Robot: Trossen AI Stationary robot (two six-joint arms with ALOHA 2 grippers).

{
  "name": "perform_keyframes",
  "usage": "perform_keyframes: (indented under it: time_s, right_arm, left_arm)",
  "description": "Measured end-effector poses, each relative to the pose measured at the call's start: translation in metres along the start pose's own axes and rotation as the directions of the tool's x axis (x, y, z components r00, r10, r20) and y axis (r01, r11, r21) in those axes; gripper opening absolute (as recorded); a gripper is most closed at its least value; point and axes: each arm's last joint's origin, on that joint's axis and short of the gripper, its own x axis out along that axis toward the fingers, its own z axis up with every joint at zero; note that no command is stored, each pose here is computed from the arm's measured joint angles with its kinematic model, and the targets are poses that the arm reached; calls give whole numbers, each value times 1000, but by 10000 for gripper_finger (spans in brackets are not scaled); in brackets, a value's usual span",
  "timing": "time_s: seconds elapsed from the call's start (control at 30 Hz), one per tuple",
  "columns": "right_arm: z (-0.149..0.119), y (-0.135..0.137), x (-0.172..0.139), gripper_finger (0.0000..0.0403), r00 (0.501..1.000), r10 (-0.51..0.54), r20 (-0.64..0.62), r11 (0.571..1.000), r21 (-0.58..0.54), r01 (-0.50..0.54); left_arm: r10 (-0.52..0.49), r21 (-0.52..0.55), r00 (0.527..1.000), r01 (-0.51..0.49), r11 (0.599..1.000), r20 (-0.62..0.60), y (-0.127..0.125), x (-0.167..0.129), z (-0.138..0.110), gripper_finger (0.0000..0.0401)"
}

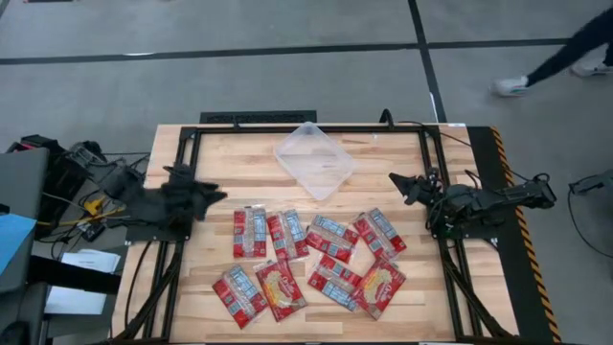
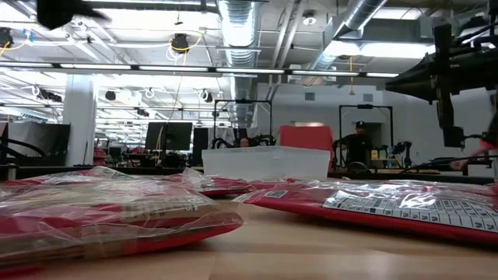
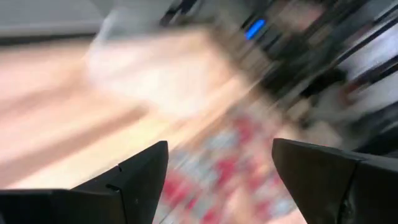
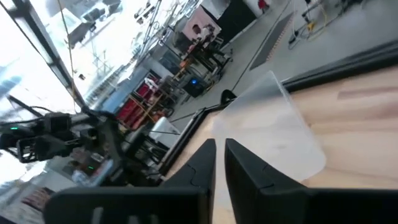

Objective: Sort popcorn bags into baskets
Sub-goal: Put the red popcorn bag into the white bin

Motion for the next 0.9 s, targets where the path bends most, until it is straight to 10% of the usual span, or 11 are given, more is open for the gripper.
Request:
perform_keyframes:
  time_s: [0.37, 0.9]
  right_arm:
    - [1, 3, 0, 270, 999, 39, -27, 995, -87, -41]
    - [4, 5, -1, 321, 998, 48, -30, 997, -65, -50]
  left_arm:
    - [469, -12, 788, -516, 856, -399, 30, 47, -67, 333]
    - [174, -371, 910, -320, 872, -378, 76, 95, -144, 338]
